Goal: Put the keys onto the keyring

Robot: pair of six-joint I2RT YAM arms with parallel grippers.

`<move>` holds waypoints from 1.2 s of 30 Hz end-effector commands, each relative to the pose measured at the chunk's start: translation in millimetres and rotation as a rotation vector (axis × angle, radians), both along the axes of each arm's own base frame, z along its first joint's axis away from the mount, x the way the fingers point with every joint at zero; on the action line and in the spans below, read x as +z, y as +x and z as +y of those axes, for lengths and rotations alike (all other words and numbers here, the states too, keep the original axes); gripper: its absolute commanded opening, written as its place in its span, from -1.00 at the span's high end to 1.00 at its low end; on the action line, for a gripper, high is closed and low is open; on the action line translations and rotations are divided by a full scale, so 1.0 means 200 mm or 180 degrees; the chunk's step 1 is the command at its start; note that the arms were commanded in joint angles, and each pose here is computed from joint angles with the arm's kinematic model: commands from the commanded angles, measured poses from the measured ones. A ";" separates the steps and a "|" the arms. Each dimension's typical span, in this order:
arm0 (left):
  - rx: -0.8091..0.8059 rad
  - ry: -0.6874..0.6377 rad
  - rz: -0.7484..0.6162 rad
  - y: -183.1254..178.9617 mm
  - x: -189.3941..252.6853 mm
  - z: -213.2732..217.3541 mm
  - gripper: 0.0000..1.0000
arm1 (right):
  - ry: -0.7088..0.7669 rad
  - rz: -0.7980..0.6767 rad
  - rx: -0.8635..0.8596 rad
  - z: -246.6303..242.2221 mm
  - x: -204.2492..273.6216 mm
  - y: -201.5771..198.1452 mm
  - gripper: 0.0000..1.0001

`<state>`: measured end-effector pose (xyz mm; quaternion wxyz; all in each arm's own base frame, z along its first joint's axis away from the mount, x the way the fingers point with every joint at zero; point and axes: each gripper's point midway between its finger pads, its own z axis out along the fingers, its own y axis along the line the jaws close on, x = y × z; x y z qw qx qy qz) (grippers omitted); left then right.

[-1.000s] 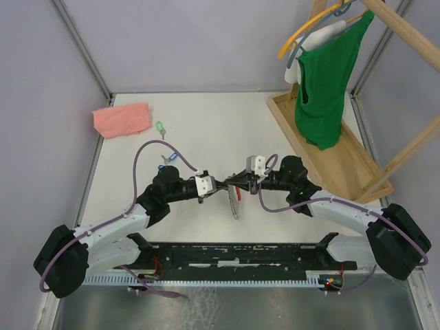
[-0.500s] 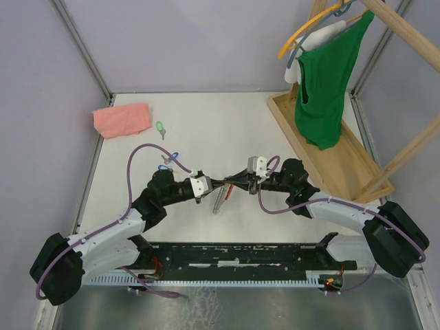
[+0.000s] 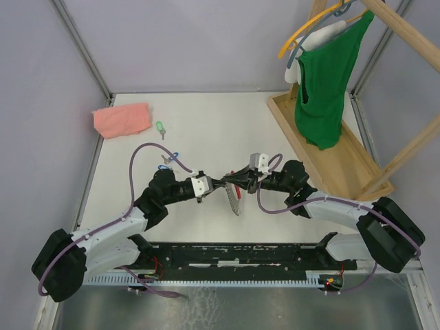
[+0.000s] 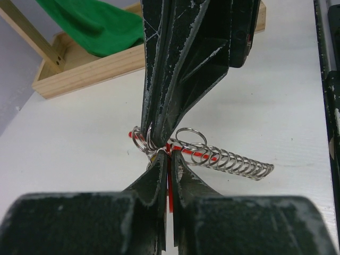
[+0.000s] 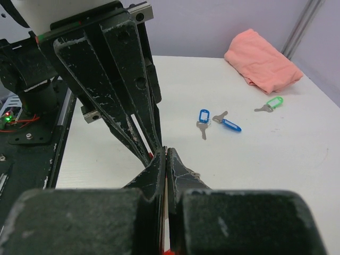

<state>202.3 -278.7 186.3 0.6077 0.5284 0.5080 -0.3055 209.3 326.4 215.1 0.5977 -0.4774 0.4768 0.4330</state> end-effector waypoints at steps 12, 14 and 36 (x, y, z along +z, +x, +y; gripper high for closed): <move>-0.0401 -0.0317 -0.0072 -0.12 0.11 -0.05 0.37 | 0.0493 -0.0272 -0.0094 0.01 0.20 0.04 0.99; -0.0328 -0.0356 -0.0121 -0.12 0.11 -0.02 0.28 | 0.0506 -0.0296 -0.0128 0.00 0.21 0.04 0.99; 0.0111 -0.0954 -0.0220 -0.06 0.30 0.09 0.08 | 0.0331 -0.0467 -0.0090 -0.07 0.22 0.00 0.99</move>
